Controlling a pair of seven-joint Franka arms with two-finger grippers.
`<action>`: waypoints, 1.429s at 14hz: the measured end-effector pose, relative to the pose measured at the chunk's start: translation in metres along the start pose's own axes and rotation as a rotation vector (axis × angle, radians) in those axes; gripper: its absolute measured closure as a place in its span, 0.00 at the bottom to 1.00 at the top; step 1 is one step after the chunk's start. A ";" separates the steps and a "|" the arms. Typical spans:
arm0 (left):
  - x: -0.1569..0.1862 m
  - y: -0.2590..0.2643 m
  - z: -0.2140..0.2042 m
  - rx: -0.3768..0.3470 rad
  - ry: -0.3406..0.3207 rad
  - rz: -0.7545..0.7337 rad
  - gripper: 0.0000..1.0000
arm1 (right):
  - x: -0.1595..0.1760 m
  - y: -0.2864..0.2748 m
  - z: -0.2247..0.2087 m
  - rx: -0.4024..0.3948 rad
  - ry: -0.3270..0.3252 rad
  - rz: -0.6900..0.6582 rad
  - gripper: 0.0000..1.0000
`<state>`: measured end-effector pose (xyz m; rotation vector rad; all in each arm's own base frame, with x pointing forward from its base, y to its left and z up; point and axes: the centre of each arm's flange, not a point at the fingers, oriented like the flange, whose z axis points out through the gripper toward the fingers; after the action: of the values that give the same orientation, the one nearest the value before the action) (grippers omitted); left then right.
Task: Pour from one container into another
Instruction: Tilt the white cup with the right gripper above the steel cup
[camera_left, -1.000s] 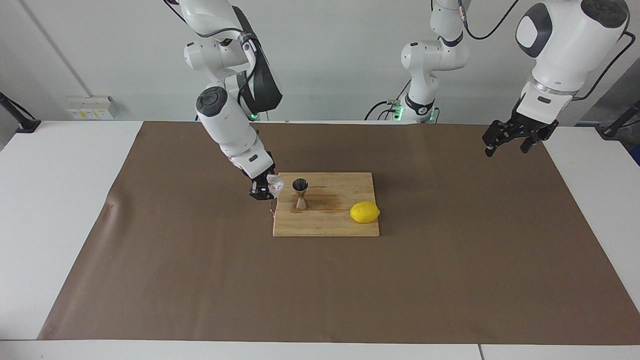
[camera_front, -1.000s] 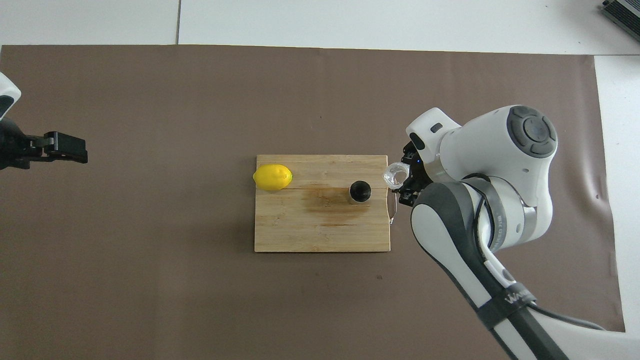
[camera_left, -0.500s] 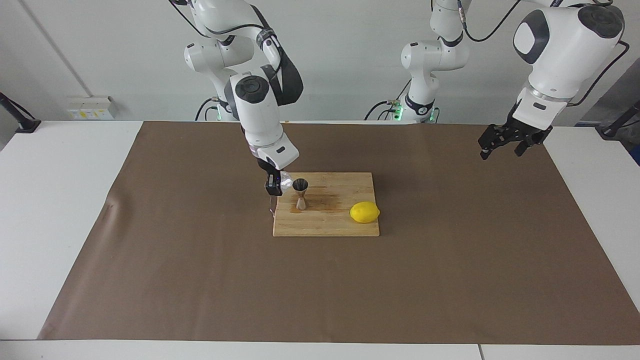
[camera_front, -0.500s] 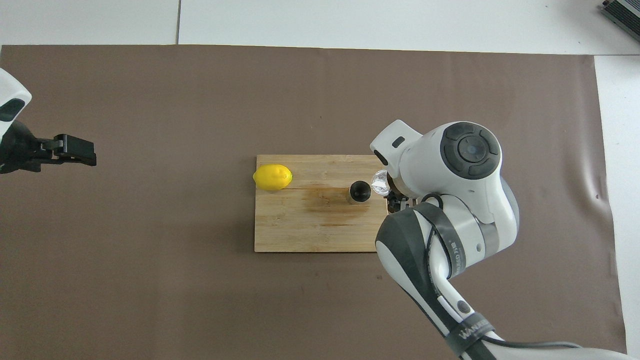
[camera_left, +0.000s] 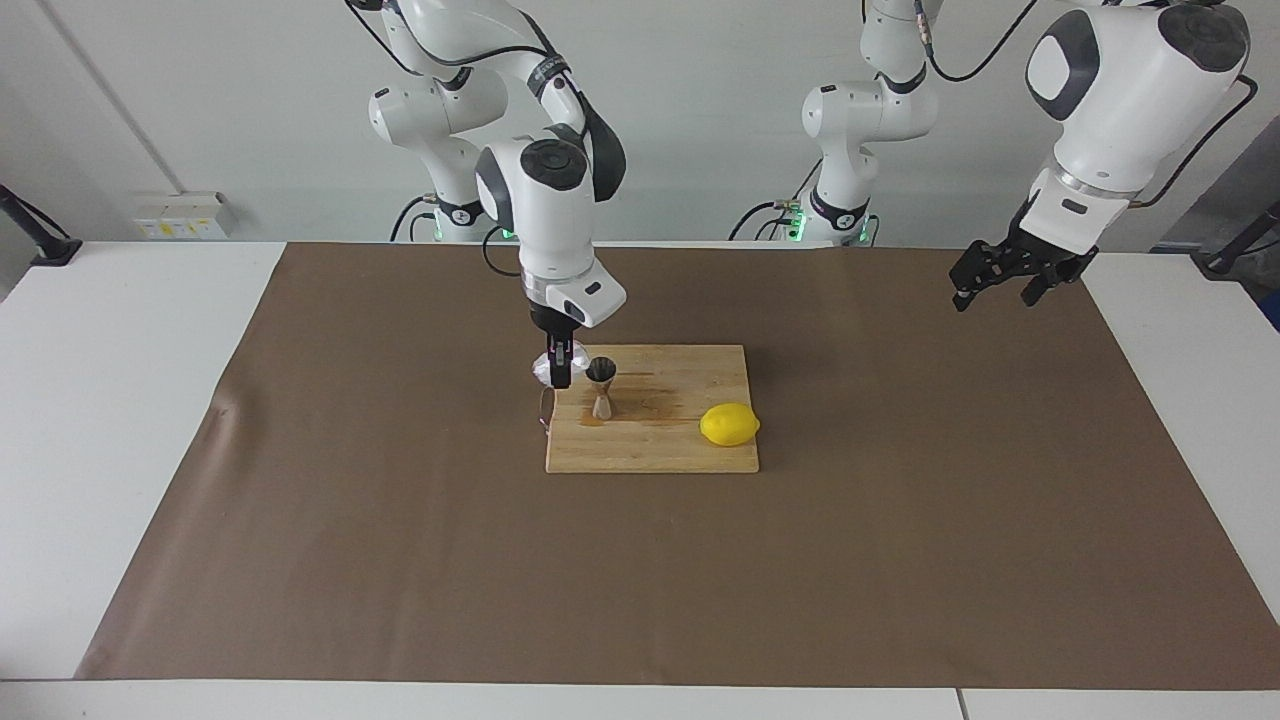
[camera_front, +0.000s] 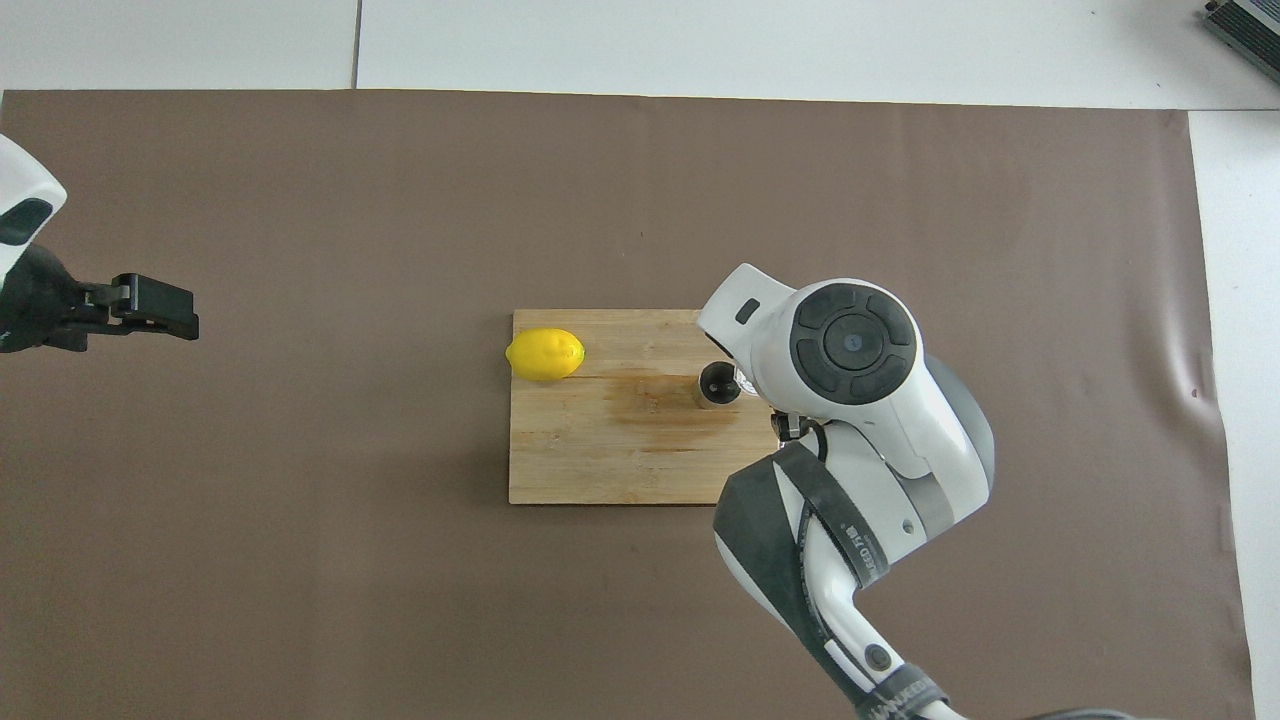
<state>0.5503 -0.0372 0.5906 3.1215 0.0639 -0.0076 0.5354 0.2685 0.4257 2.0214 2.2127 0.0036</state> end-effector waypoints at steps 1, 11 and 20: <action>0.000 0.000 0.000 0.000 0.000 0.000 0.00 | 0.004 -0.001 -0.001 -0.010 -0.015 -0.002 0.49; -0.002 -0.002 -0.004 0.000 0.002 -0.004 0.00 | 0.019 -0.005 -0.007 -0.089 -0.109 -0.099 0.49; -0.004 0.001 -0.010 -0.001 0.013 0.002 0.00 | 0.039 -0.013 -0.009 -0.144 -0.176 -0.195 0.49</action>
<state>0.5467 -0.0382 0.6004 3.1212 0.0606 0.0123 0.5185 0.3069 0.4295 1.6595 2.2184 -0.0334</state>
